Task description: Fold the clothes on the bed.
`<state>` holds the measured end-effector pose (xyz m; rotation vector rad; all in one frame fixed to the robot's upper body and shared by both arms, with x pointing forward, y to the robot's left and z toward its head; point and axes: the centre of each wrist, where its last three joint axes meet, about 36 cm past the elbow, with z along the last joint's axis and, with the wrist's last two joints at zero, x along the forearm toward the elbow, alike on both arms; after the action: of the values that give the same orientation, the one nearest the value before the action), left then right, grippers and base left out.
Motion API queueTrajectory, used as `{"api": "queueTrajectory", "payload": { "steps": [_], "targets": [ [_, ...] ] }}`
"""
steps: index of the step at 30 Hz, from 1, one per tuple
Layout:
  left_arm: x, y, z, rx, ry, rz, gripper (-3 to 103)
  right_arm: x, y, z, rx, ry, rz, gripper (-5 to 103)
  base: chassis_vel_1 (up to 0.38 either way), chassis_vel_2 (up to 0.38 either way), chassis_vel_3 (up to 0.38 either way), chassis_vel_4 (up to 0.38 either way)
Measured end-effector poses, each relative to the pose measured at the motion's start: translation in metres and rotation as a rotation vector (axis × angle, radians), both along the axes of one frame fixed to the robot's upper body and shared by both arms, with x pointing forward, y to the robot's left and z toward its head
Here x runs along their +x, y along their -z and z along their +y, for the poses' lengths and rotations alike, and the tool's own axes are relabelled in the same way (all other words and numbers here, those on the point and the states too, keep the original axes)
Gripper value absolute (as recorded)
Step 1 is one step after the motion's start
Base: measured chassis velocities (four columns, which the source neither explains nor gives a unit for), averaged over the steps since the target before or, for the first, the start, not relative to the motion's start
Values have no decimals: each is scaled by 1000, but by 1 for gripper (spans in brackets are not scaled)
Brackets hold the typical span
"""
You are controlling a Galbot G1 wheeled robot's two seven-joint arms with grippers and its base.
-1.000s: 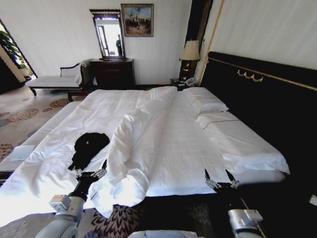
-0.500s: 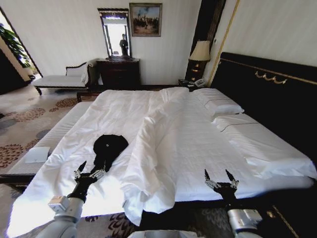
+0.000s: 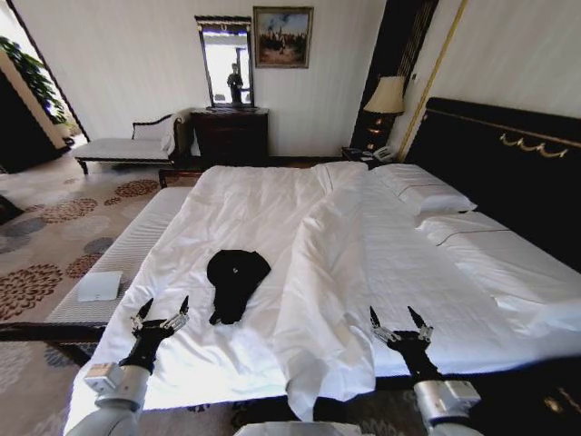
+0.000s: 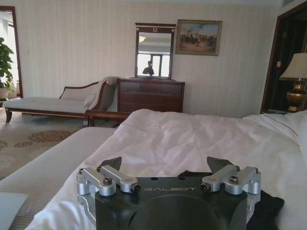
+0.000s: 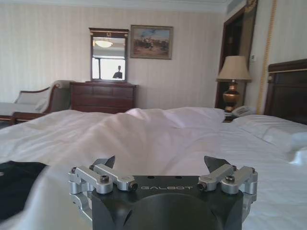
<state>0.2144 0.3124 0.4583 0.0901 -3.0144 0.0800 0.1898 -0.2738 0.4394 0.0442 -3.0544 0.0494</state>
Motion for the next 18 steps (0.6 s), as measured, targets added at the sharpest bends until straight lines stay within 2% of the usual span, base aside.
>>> {"api": "queueTrajectory", "payload": {
  "steps": [5,9,13,18],
  "targets": [
    [-1,0,3,-4,-15,0,99,1,1,16,58,-54,6,100,85,213,-86,-218],
    [-2,2,4,-9,-28,1,99,4,10,19,37,-59,32,100,13,42,6,-42],
    [-5,9,5,-23,-45,8,99,6,16,7,5,-33,67,100,-8,-16,2,10],
    [-7,18,4,-38,-59,19,99,4,20,4,-2,-31,114,100,-12,-25,3,15]
  ]
}}
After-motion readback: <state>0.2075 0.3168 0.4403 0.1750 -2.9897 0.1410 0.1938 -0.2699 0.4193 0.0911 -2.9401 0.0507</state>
